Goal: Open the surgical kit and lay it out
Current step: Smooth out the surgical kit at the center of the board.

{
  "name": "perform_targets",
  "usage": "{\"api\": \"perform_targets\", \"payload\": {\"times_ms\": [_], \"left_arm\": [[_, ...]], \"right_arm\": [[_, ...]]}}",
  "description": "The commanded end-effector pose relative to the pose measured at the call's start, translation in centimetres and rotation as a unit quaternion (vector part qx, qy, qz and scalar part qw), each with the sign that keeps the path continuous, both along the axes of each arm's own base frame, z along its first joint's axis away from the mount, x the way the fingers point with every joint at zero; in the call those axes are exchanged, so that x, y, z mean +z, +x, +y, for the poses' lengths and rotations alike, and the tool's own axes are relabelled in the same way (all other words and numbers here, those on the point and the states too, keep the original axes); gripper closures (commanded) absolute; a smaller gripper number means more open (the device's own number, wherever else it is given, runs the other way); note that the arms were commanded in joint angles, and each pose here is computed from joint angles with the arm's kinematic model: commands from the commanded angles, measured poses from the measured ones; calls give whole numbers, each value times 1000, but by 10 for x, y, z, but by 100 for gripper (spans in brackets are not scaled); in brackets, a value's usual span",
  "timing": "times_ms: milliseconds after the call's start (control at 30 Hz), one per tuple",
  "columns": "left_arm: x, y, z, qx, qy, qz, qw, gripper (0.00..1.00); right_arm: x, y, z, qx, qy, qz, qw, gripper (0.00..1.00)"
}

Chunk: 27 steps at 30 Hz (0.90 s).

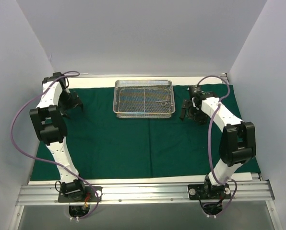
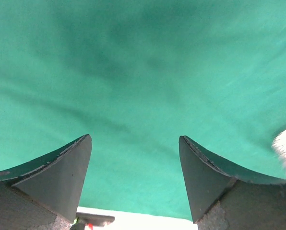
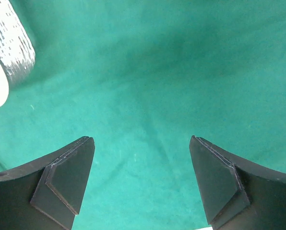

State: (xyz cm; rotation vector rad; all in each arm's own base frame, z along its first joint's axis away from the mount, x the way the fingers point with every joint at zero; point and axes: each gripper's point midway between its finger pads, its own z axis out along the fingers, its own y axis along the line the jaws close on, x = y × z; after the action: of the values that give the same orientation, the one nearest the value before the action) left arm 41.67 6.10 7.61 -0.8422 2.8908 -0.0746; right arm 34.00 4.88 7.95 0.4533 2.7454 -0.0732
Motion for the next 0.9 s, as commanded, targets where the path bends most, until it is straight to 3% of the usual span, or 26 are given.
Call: {"api": "perform_targets", "payload": {"times_ms": [0,300,700,867], "left_arm": [[-2,-23,7,-2,30,11,999,18],[-25,-94,-10,22,5,71,997,21],[-66,-111,28,58,17,120,991,21],[-53,-118,40,61,42,115,991,20]], "right_arm": [[-23,-33,-7,-10,-13,60,998,17],[-54,-57,14,39,-11,103,994,18],[-98,-118,-24,-13,-45,209,977,18],[-74,-105,-23,-10,-36,176,984,18]]}}
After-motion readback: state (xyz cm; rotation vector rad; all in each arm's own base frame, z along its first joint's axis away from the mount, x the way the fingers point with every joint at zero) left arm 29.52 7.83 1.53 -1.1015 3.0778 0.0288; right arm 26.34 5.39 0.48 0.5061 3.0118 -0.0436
